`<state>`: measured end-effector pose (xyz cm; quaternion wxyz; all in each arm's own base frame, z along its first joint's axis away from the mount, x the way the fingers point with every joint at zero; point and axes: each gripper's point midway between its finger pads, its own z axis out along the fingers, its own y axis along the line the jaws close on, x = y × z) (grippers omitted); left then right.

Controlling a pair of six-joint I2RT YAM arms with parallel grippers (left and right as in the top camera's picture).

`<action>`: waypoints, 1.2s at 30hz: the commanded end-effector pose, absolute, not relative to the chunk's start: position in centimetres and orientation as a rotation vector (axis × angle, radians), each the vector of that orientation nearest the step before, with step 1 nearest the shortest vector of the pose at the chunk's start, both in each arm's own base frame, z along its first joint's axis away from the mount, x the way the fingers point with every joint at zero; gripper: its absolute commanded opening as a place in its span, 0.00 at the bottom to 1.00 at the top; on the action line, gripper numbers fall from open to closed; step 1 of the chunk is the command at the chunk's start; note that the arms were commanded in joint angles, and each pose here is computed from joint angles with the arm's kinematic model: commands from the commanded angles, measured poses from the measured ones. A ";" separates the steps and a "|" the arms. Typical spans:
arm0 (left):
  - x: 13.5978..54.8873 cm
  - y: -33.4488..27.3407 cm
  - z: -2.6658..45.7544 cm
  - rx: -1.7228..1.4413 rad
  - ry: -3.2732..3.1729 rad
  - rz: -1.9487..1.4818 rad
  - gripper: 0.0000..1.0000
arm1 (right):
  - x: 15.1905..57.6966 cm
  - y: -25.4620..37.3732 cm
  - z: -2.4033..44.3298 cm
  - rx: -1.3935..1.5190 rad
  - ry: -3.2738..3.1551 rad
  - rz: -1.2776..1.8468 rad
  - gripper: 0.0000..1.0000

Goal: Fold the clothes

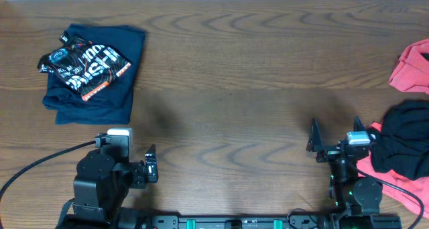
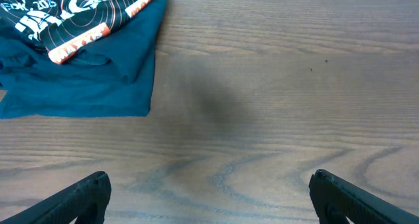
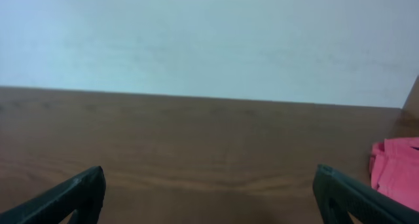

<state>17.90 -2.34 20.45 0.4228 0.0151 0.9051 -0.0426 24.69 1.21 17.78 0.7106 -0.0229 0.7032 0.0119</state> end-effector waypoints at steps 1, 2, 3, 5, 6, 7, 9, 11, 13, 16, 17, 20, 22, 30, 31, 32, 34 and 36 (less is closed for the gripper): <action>17.9 -2.1 20.4 0.049 2.267 -0.084 0.98 | 24.7 1.1 17.7 -0.102 1.560 -0.032 0.99; 17.9 -2.1 20.4 0.049 2.267 -0.084 0.98 | 24.7 1.1 17.2 -0.104 1.580 -0.032 0.99; 17.9 -2.1 20.4 0.049 2.267 -0.084 0.98 | 24.6 1.1 16.3 -0.104 1.617 -0.027 0.99; 17.9 -2.1 20.4 0.049 2.267 -0.084 0.98 | 24.6 1.2 15.7 -0.093 1.643 -0.003 0.99; 17.9 -2.1 20.4 0.049 2.267 -0.084 0.98 | 24.6 1.2 15.8 -0.086 1.636 0.002 0.99; 17.9 -2.1 20.4 0.049 2.267 -0.084 0.98 | 24.6 1.2 15.6 -0.087 1.645 0.001 0.99; 17.9 -2.1 20.4 0.049 2.267 -0.084 0.98 | 24.6 1.2 15.7 -0.087 1.642 0.001 0.99; 17.9 -2.1 20.4 0.049 2.267 -0.084 0.98 | 24.6 1.2 15.7 -0.087 1.642 0.001 0.99; 17.9 -2.1 20.4 0.049 2.267 -0.084 0.98 | 24.6 1.2 15.7 -0.087 1.643 0.001 0.99; 17.9 -2.1 20.4 0.049 2.267 -0.084 0.98 | 24.6 1.2 15.7 -0.087 1.643 0.001 0.99; 17.9 -2.1 20.4 0.049 2.267 -0.084 0.98 | 24.6 1.2 15.7 -0.087 1.643 0.001 0.99; 17.9 -2.1 20.4 0.049 2.267 -0.084 0.98 | 24.6 1.2 15.7 -0.087 1.642 0.001 0.99; 17.9 -2.1 20.4 0.049 2.267 -0.084 0.98 | 24.6 1.2 15.7 -0.087 1.643 0.001 0.99; 17.9 -2.1 20.4 0.049 2.267 -0.084 0.98 | 24.6 1.2 15.7 -0.087 1.643 0.001 0.99; 17.9 -2.1 20.4 0.049 2.267 -0.084 0.98 | 24.6 1.2 15.7 -0.087 1.642 0.001 0.99; 17.9 -2.1 20.4 0.049 2.267 -0.084 0.98 | 24.6 1.2 15.7 -0.087 1.643 0.001 0.99; 17.9 -2.1 20.4 0.049 2.267 -0.084 0.98 | 24.6 1.2 15.7 -0.087 1.643 0.001 0.99; 17.9 -2.1 20.4 0.049 2.267 -0.084 0.98 | 24.6 1.2 15.7 -0.087 1.643 0.001 0.99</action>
